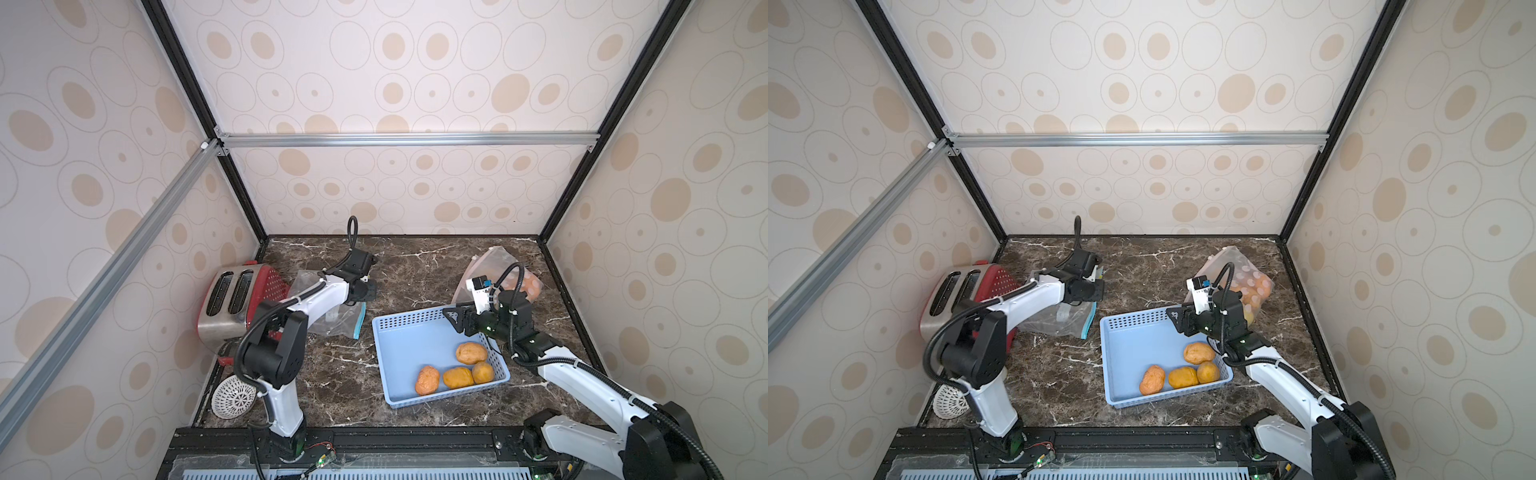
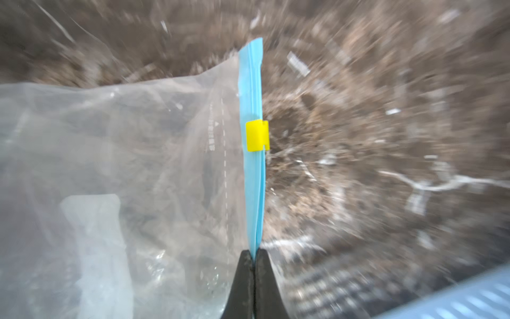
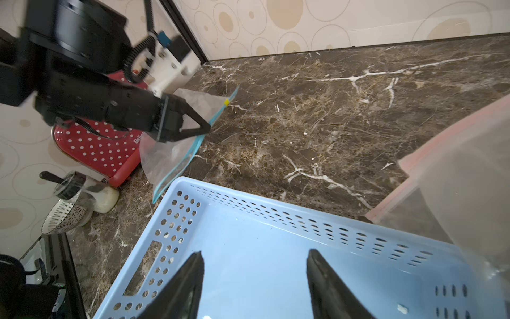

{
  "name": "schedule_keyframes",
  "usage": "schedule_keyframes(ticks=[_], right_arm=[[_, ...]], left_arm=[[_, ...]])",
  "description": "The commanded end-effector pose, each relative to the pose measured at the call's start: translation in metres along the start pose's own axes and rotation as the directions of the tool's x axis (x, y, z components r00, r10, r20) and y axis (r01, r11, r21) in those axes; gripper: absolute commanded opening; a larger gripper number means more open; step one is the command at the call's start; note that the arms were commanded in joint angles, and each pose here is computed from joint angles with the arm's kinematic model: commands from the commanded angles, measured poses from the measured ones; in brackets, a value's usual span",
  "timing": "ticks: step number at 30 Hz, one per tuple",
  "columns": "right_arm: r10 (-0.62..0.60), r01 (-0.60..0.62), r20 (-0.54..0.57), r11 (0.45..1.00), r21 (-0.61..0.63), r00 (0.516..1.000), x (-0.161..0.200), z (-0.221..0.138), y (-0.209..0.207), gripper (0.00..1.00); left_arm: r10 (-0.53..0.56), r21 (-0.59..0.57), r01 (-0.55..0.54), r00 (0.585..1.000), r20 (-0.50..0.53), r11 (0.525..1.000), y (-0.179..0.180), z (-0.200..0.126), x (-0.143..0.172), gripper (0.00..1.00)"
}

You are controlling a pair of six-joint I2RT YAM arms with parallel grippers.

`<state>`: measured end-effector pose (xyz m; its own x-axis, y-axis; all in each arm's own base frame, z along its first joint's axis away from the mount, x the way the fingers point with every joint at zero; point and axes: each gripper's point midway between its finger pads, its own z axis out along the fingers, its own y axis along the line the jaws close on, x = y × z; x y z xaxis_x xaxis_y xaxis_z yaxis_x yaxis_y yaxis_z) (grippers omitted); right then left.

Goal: Put the potatoes into a zipper bag and zip it
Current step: Pick up the zipper food storage bag at the center of the board, then open the zipper of the food storage bag at the center of the board.

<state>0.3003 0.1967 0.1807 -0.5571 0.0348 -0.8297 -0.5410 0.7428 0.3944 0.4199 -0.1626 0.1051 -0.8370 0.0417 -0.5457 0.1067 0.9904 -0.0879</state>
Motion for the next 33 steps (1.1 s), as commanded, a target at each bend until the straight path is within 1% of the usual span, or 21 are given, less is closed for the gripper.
schedule_keyframes(ticks=[1, 4, 6, 9, 11, 12, 14, 15, 19, 22, 29, 33], right_arm=[[-0.027, 0.03, 0.04, 0.997, -0.075, 0.999, -0.011, 0.0, 0.024, 0.61], [-0.044, 0.049, 0.044, 0.991, -0.128, 0.998, -0.012, 0.003, 0.044, 0.61], [-0.065, 0.071, 0.041, 0.982, -0.173, 0.997, -0.012, 0.008, 0.062, 0.61], [-0.132, 0.141, 0.051, 0.962, -0.235, 0.99, -0.004, 0.015, 0.091, 0.62], [-0.179, 0.191, 0.071, 0.95, -0.248, 0.981, 0.003, 0.02, 0.103, 0.64], [-0.187, 0.201, 0.077, 0.946, -0.252, 0.979, 0.008, 0.023, 0.107, 0.64], [-0.205, 0.22, 0.082, 0.932, -0.288, 0.975, 0.019, 0.029, 0.116, 0.65], [-0.213, 0.228, 0.082, 0.927, -0.299, 0.974, 0.023, 0.033, 0.12, 0.65], [-0.244, 0.256, 0.08, 0.91, -0.327, 0.967, 0.037, 0.046, 0.138, 0.66], [-0.244, 0.259, 0.086, 0.914, -0.313, 0.966, 0.046, 0.055, 0.142, 0.69], [-0.135, 0.161, 0.106, 0.942, -0.294, 0.985, 0.048, 0.068, 0.136, 0.7], [-0.116, 0.143, 0.105, 0.942, -0.305, 0.988, 0.049, 0.07, 0.139, 0.68]], left_arm=[[0.044, 0.087, -0.049, 0.997, 0.057, 0.995, -0.007, -0.037, 0.0, 0.0], [0.059, 0.177, -0.076, 0.993, 0.099, 0.981, -0.016, -0.06, 0.013, 0.0], [0.066, 0.271, -0.098, 0.99, 0.127, 0.958, -0.029, -0.075, 0.021, 0.0], [0.063, 0.434, -0.134, 0.983, 0.174, 0.891, -0.052, -0.097, 0.035, 0.0], [0.033, 0.506, -0.134, 0.979, 0.203, 0.852, -0.064, -0.111, 0.038, 0.0], [0.033, 0.549, -0.148, 0.976, 0.214, 0.823, -0.073, -0.119, 0.039, 0.0], [0.027, 0.589, -0.168, 0.97, 0.241, 0.79, -0.083, -0.132, 0.036, 0.0], [0.017, 0.599, -0.171, 0.967, 0.253, 0.782, -0.086, -0.136, 0.034, 0.0], [-0.032, 0.593, -0.124, 0.969, 0.246, 0.796, -0.083, -0.133, 0.031, 0.0], [-0.045, 0.601, -0.121, 0.966, 0.254, 0.79, -0.088, -0.136, 0.031, 0.0], [-0.078, 0.631, -0.127, 0.955, 0.287, 0.766, -0.095, -0.146, 0.031, 0.0], [-0.1, 0.655, -0.112, 0.956, 0.277, 0.748, -0.103, -0.143, 0.036, 0.0]])
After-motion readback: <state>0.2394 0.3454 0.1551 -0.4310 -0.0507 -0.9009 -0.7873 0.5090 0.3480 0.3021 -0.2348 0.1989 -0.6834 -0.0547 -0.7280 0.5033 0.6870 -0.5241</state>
